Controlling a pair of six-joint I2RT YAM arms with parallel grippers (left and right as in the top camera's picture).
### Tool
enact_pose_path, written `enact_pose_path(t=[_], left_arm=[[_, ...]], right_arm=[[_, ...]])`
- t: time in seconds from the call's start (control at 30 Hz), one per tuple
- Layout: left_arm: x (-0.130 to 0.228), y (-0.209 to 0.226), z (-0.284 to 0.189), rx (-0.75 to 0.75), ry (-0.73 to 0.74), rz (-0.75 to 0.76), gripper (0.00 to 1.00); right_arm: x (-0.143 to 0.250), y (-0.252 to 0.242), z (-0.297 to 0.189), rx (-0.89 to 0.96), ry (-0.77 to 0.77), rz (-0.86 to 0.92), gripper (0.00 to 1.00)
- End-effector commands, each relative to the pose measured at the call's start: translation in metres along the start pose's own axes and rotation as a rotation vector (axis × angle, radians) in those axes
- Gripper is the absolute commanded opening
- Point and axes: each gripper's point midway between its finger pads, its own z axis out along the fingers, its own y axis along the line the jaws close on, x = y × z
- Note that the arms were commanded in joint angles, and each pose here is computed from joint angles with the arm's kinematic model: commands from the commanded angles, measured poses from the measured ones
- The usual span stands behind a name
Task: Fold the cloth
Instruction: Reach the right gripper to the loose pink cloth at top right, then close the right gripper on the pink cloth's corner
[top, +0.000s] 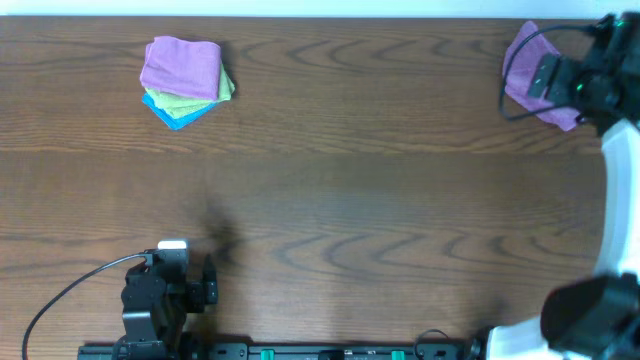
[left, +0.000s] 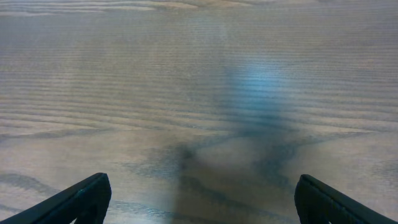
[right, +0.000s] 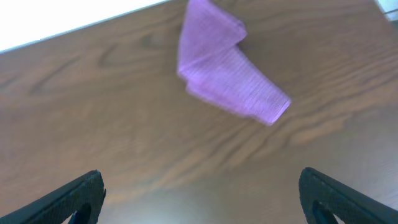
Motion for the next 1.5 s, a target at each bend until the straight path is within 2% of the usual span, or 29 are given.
enact_pose_path(t=[0.0, 0.47, 0.57, 1.0, 1.47], left_arm=[[0.016, -0.001, 0.001, 0.002, 0.059, 0.028, 0.95], [0.016, -0.001, 0.001, 0.002, 0.059, 0.028, 0.96], [0.016, -0.001, 0.001, 0.002, 0.059, 0.028, 0.96], [0.016, -0.001, 0.001, 0.002, 0.059, 0.028, 0.96], [0.016, -0.001, 0.001, 0.002, 0.059, 0.028, 0.95]], right_arm=[[-0.012, -0.017, 0.026, 0.037, 0.001, 0.036, 0.99], [-0.039, -0.01, 0.1, -0.02, -0.102, 0.009, 0.99], [-0.042, -0.009, 0.119, -0.03, -0.124, 0.032, 0.95], [-0.007, -0.009, 0.217, -0.051, -0.088, 0.181, 0.87], [0.02, 0.008, 0.269, -0.164, -0.067, 0.294, 0.81]])
